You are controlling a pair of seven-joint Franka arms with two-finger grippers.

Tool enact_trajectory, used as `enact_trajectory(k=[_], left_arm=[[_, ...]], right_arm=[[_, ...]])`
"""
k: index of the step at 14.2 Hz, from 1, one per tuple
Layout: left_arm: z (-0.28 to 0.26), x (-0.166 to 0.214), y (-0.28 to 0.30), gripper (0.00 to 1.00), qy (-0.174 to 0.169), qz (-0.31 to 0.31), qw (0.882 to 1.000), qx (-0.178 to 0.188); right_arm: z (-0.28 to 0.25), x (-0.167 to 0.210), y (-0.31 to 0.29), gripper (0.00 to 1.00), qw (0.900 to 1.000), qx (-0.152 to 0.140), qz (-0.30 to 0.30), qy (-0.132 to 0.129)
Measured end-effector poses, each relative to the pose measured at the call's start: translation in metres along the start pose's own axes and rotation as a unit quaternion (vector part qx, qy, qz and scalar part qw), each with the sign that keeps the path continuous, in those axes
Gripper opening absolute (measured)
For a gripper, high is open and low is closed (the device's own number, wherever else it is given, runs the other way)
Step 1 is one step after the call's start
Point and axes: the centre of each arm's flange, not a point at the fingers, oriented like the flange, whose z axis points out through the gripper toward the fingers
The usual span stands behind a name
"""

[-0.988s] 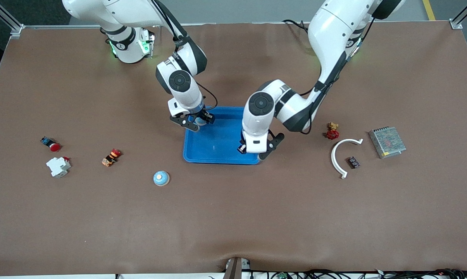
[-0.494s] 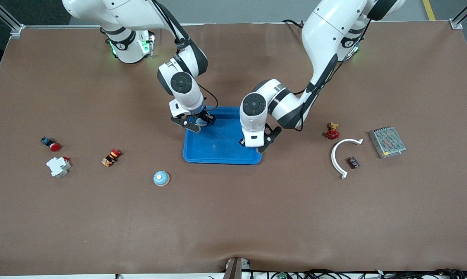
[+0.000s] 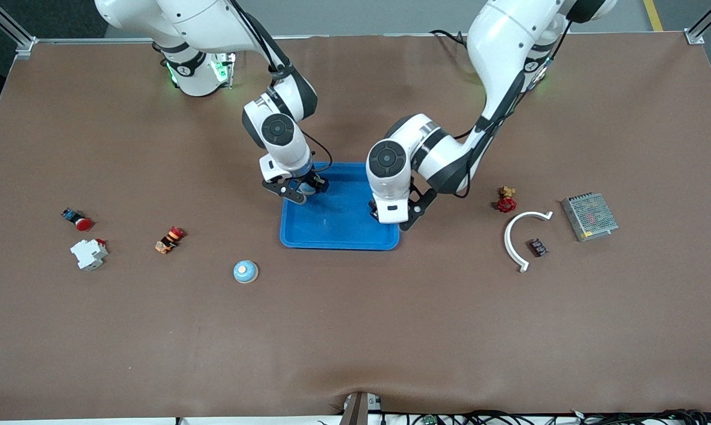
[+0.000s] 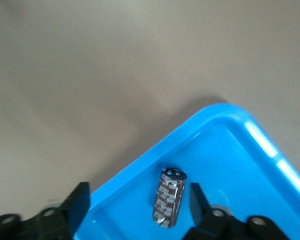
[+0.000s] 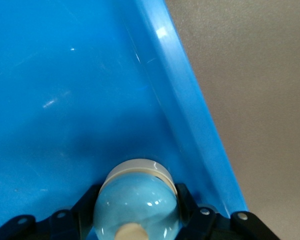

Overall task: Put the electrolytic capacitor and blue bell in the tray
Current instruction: 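Release the capacitor and bell into the blue tray with both grippers, then reach the right gripper to the bell while the left gripper reaches the capacitor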

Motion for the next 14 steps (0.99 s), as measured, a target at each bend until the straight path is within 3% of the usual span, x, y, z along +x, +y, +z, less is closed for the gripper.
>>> enact_trajectory(k=[1,3,7,11,14], left_arm=[[-0.024,0.010,-0.004,1.00,0.004,0.010,1.000,0.001],[-0.068,0.047,-0.017,1.00,0.009,0.038,0.999,-0.005],[-0.101,0.170,-0.060,1.00,0.001,0.095,0.995,0.008],[-0.067,0.270,-0.106,1.00,-0.028,0.120,0.992,0.031],[-0.039,0.333,-0.144,1.00,-0.048,0.105,0.993,0.038]], right_arm=[[-0.001,0.001,-0.001,0.81,1.000,0.001,0.004,0.001],[-0.001,0.001,-0.001,0.98,1.000,0.002,0.007,0.001],[-0.013,0.002,-0.005,1.00,1.000,-0.005,0.006,-0.005],[-0.056,0.013,-0.008,1.00,0.999,-0.024,0.014,-0.019],[-0.088,0.051,-0.001,1.00,0.999,-0.036,0.008,-0.008]])
